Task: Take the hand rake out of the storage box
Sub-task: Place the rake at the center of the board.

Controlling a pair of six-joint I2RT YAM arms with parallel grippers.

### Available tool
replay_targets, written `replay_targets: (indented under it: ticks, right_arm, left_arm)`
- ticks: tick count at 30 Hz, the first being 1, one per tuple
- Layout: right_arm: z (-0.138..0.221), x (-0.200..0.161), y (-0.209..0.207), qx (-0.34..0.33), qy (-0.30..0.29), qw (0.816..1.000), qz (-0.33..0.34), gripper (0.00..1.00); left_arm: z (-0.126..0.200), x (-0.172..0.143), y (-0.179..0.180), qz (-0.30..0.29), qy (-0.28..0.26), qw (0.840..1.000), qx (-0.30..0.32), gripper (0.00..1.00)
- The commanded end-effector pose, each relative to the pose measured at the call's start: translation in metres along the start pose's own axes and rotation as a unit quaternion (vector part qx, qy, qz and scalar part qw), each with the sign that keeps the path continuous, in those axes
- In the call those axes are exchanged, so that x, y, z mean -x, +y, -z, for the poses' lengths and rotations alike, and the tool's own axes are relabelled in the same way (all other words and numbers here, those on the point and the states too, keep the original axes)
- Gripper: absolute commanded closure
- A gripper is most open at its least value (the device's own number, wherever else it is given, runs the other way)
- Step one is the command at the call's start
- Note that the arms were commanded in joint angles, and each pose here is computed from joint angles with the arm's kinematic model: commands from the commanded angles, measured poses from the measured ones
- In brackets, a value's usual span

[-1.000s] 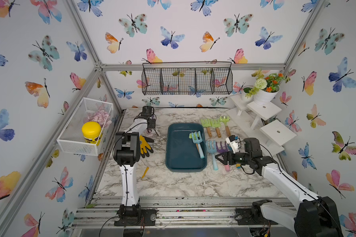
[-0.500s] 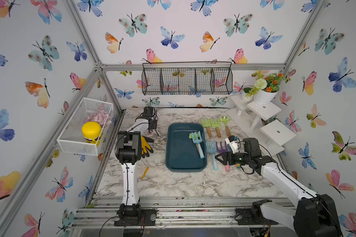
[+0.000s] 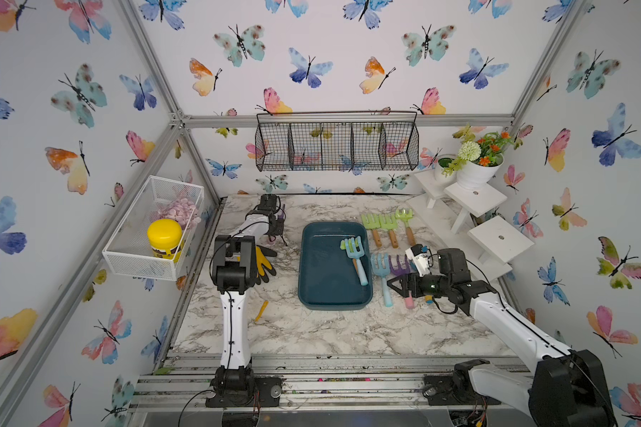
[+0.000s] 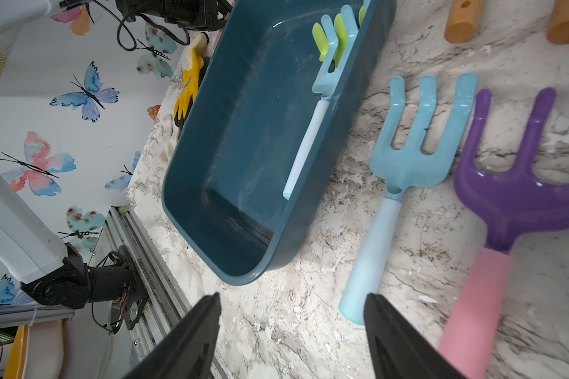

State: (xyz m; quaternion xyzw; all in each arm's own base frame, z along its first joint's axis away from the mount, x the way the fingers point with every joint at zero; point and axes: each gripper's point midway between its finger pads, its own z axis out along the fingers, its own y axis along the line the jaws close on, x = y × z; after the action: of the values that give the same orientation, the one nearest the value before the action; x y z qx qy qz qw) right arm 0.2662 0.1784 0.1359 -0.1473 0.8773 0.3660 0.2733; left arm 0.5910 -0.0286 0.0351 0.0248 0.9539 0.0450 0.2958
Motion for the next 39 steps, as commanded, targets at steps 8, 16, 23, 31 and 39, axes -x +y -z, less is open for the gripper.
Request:
replay_targets:
  ticks: [8,16,23,31,39]
  right_arm:
    - [0.002,0.001,0.0,-0.007,-0.005,1.0,0.007,0.23]
    - [0.004,0.003,0.002,-0.007,-0.01,1.0,0.01,0.21]
    - [0.008,0.006,0.0,-0.019,-0.024,0.999,0.017,0.2]
    - [0.019,0.012,0.008,-0.019,-0.049,0.998,0.03,0.2]
    - [0.026,0.015,0.011,-0.026,-0.062,0.997,0.032,0.2]
  left_arm:
    - [0.003,0.001,-0.021,-0.019,0.008,1.0,-0.018,0.51]
    - [0.036,0.006,-0.035,-0.004,-0.003,0.999,-0.047,0.19]
    - [0.108,-0.004,-0.09,-0.013,-0.028,0.996,-0.079,0.17]
    - [0.203,-0.02,-0.124,0.028,-0.076,0.984,-0.156,0.21]
    - [0.231,-0.07,-0.198,-0.004,-0.047,0.978,-0.201,0.23]
